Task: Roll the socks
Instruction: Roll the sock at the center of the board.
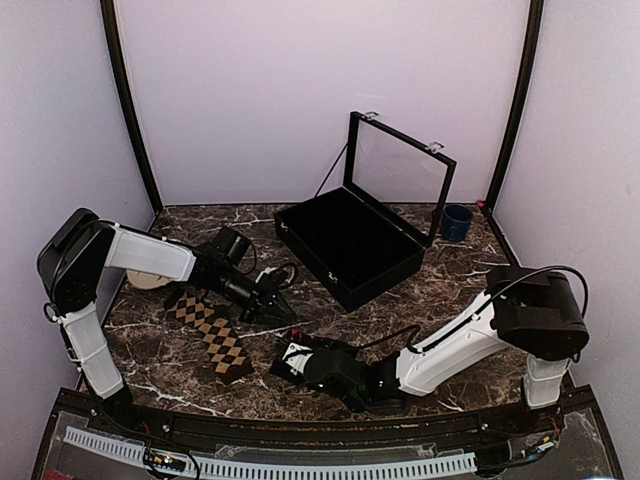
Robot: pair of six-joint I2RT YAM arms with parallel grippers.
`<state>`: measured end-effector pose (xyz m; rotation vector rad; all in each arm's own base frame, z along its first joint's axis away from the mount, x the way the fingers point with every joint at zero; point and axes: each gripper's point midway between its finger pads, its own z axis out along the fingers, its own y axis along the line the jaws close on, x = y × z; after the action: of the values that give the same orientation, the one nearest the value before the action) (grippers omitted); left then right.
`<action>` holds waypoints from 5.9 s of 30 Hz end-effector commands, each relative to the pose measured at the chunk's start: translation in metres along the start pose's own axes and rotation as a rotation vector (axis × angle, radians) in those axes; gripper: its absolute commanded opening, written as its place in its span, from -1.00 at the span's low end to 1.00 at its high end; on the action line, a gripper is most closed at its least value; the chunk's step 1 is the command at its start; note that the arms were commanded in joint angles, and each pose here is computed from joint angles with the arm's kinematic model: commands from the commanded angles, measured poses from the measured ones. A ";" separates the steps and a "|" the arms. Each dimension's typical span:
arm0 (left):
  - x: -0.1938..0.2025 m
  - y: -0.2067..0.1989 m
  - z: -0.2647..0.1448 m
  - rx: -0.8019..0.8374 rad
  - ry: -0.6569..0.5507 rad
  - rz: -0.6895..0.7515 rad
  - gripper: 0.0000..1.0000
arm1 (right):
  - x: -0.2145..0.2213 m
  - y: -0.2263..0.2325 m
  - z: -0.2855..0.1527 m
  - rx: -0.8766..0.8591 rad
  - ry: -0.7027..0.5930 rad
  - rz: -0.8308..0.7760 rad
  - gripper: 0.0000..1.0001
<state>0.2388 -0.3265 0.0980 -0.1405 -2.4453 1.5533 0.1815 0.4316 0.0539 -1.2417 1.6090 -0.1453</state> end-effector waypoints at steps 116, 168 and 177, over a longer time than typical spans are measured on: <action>0.017 0.133 0.041 -0.567 0.050 -0.076 -0.88 | 0.020 -0.018 -0.010 -0.511 0.118 1.289 0.03; 0.010 0.102 0.040 -0.446 -0.011 -0.120 -0.74 | 0.021 -0.010 0.012 -0.420 0.103 1.247 -1.00; 0.002 0.074 0.021 -0.392 -0.068 -0.117 -0.69 | 0.013 -0.017 0.014 -0.267 0.079 0.941 -1.00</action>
<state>0.2310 -0.3368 0.0281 -0.1166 -2.6774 1.1547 0.1962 0.4189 0.0345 -0.4349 2.2746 0.8079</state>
